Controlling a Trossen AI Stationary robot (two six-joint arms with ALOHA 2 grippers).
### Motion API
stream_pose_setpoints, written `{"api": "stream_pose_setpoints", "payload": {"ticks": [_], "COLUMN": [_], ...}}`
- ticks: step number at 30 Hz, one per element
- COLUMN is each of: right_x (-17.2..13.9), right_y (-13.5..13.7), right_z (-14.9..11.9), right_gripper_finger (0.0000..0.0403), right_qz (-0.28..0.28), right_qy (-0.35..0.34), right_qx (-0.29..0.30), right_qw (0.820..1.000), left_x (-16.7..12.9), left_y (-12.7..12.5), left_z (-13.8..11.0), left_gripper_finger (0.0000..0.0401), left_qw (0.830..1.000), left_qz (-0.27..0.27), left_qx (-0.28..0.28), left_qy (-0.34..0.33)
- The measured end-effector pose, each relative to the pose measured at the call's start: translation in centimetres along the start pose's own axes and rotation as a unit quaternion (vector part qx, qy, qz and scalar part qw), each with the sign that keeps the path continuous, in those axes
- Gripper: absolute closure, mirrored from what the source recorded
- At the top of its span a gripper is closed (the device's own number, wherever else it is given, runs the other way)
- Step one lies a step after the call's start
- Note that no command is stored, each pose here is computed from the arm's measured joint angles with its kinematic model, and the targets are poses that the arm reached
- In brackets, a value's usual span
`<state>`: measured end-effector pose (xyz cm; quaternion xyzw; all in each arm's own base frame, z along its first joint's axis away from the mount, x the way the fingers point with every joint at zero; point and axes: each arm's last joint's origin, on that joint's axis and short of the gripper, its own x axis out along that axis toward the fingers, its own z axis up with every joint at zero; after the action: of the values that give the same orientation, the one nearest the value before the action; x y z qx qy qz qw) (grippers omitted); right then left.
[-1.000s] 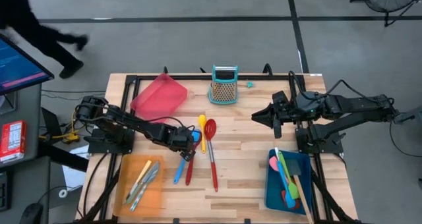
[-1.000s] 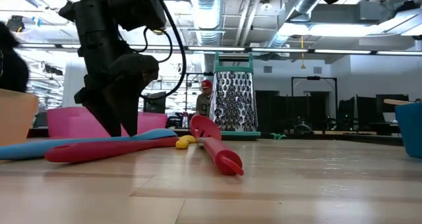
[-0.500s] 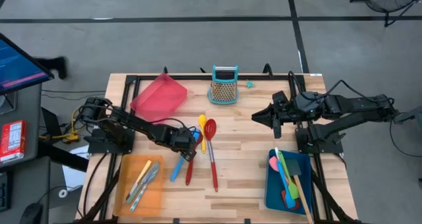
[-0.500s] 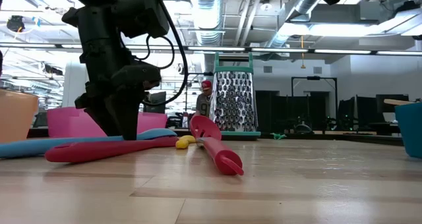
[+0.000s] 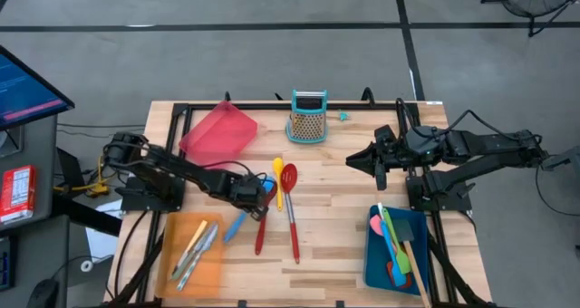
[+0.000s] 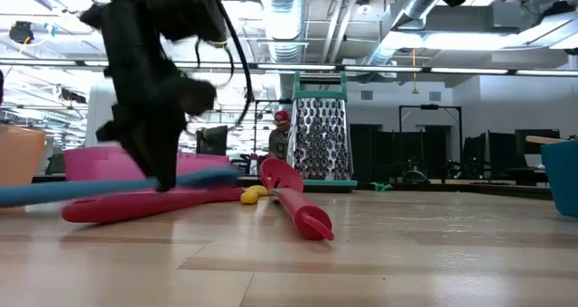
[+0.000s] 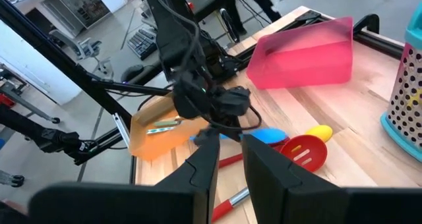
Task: Pick & Place Kitchen Items
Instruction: Put the blue serving spoon into the red bin
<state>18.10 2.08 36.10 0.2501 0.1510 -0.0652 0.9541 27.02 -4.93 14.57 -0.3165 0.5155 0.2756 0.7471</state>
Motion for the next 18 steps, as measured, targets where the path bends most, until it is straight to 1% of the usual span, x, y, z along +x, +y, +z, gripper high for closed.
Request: {"api": "stream_pose_setpoints", "payload": {"ticks": [3, 6, 9, 12, 14, 15, 17, 18], "right_x": [0.0, 0.0, 0.0, 0.0, 0.0, -0.1, -0.6, -1.0], "right_y": [0.0, 0.0, 0.0, 0.1, 0.4, 0.7, 1.2, 1.5], "right_z": [0.0, 0.0, 0.1, 0.3, 0.9, 1.3, 2.0, 2.3], "right_gripper_finger": [0.0337, 0.0337, 0.0337, 0.0337, 0.0337, 0.0337, 0.0337, 0.0337], "right_qz": [0.000, 0.000, -0.003, -0.005, 0.016, 0.032, 0.073, 0.094], "right_qy": [-0.001, -0.001, -0.004, -0.020, -0.049, -0.066, -0.099, -0.116], "right_qx": [-0.006, -0.010, -0.009, -0.006, -0.012, -0.021, -0.042, -0.053], "right_qw": [1.000, 1.000, 1.000, 1.000, 0.999, 0.997, 0.992, 0.987], "left_x": [-1.9, -4.3, -7.3, -10.4, -12.6, -13.9, -16.7, -18.1], "left_y": [0.0, 0.0, 0.2, 0.9, 1.4, 1.5, 2.0, 2.3], "left_z": [0.4, 0.9, 1.4, 1.7, 1.9, 2.0, 2.0, 2.0], "left_gripper_finger": [0.0391, 0.0391, 0.0390, 0.0390, 0.0390, 0.0390, 0.0390, 0.0390], "left_qw": [0.999, 0.995, 0.985, 0.971, 0.954, 0.941, 0.910, 0.891], "left_qz": [-0.028, -0.073, -0.123, -0.171, -0.222, -0.257, -0.328, -0.363], "left_qx": [-0.001, -0.011, -0.027, -0.044, -0.052, -0.052, -0.043, -0.039], "left_qy": [-0.026, -0.066, -0.117, -0.164, -0.194, -0.213, -0.251, -0.270]}}
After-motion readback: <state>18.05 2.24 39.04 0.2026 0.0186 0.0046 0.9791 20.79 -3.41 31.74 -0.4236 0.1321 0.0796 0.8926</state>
